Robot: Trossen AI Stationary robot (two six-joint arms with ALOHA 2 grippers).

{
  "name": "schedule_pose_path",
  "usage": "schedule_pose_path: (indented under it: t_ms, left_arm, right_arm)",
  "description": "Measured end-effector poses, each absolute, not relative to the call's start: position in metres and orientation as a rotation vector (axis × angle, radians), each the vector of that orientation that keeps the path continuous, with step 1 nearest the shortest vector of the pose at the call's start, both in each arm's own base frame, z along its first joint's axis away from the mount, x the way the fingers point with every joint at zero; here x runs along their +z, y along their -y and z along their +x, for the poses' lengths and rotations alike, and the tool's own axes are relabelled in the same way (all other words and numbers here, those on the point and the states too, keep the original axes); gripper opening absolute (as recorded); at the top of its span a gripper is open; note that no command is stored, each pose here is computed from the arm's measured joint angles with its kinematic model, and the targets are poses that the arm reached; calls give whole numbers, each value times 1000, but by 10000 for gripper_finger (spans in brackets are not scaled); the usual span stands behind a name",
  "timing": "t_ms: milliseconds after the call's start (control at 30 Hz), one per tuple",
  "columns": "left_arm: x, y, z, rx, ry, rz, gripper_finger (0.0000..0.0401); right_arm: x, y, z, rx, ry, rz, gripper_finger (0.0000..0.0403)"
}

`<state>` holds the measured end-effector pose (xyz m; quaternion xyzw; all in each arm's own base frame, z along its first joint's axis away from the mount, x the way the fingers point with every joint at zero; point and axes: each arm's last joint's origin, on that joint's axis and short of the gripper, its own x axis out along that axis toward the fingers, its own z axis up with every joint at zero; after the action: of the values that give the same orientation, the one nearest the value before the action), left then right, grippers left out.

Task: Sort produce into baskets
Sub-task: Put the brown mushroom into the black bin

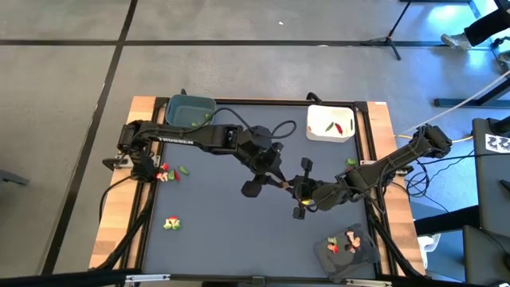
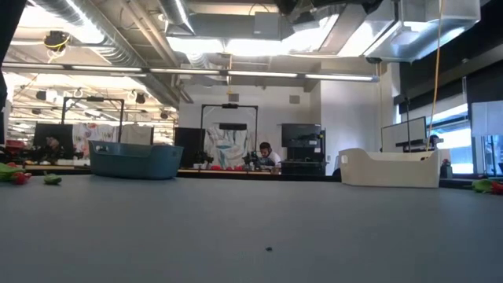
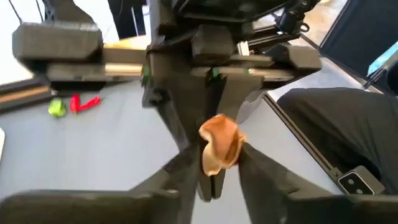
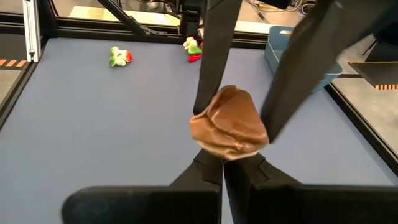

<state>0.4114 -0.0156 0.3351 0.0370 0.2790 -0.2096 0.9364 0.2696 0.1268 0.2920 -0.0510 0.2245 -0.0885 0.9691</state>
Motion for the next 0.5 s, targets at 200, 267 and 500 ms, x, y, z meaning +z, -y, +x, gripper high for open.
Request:
schedule_pose_path:
  t_ms: [200, 267, 500]
  left_arm:
    - [348, 14, 387, -378, -679, 5, 168]
    - [351, 15, 376, -345, -744, -23, 175]
    - [339, 35, 350, -260, -1037, -101, 171]
  right_arm:
    - [295, -131, 266, -67, -471, -63, 4]
    - [299, -134, 260, -25, -473, -35, 2]
    - [299, -156, 227, 118, -622, 147, 4]
